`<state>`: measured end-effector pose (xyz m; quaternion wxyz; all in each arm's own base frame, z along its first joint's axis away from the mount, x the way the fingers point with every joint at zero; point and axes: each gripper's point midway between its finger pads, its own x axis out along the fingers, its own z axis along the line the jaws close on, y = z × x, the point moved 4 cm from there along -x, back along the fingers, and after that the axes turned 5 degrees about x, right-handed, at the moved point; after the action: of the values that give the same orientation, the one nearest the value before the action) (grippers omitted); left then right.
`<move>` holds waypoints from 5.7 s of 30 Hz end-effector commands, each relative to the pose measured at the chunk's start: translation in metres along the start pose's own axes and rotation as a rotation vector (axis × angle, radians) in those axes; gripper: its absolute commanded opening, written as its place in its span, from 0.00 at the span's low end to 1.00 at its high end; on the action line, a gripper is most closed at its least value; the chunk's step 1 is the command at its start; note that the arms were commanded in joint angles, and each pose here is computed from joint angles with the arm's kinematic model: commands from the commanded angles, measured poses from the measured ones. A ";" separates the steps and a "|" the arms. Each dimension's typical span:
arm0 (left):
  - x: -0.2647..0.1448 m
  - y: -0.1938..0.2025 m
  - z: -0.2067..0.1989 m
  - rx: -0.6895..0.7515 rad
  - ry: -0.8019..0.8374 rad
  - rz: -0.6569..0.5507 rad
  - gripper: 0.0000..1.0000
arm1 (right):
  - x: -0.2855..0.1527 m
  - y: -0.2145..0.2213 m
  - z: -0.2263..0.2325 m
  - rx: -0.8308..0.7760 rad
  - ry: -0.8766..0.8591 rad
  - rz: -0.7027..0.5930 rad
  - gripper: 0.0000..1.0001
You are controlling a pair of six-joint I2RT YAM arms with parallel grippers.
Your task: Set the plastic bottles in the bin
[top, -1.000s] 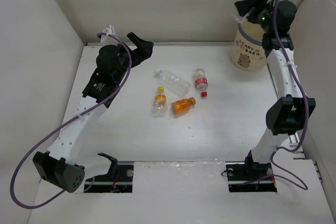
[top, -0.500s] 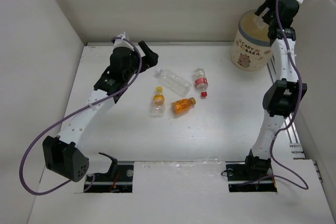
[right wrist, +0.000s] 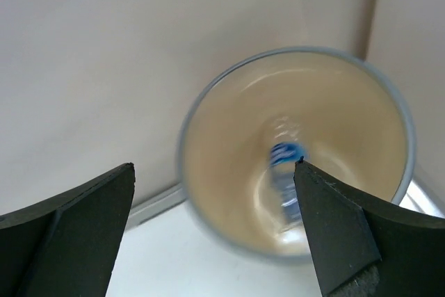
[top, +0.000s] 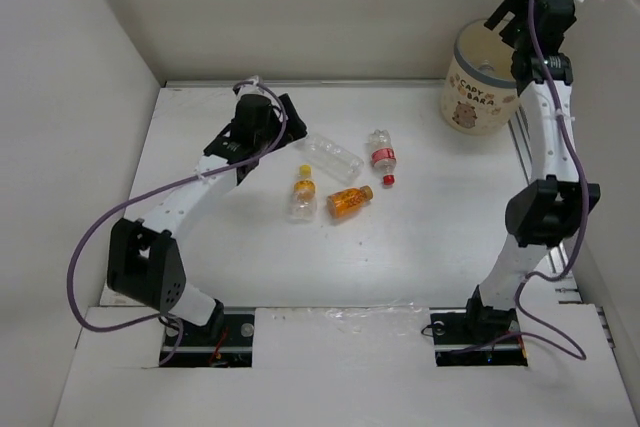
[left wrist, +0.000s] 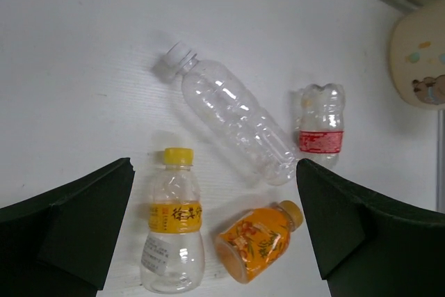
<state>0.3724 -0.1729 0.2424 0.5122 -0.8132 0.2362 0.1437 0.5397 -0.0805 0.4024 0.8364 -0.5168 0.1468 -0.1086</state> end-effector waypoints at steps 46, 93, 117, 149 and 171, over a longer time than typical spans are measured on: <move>0.026 0.107 0.042 0.046 -0.208 0.300 0.00 | -0.294 0.141 0.113 -0.059 -0.925 0.451 1.00; -0.106 -0.103 -0.063 -0.116 0.235 -0.312 1.00 | -0.104 0.069 0.132 0.172 -0.601 0.174 0.00; -0.014 -0.048 -0.053 -0.018 0.189 -0.115 1.00 | 0.027 0.009 -0.021 0.126 -0.098 0.035 0.87; 0.146 0.071 -0.037 -0.439 -0.196 0.353 0.99 | -0.144 0.078 0.068 0.103 -0.440 0.239 1.00; 0.116 -0.012 -0.057 -0.205 0.077 0.146 0.00 | -0.259 0.166 0.132 -0.192 -0.991 0.510 1.00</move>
<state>0.4764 -0.2386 0.1045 0.3706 -0.8116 0.2860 0.3496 0.3623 0.1629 0.3451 0.7898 -0.5219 -0.0750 0.3136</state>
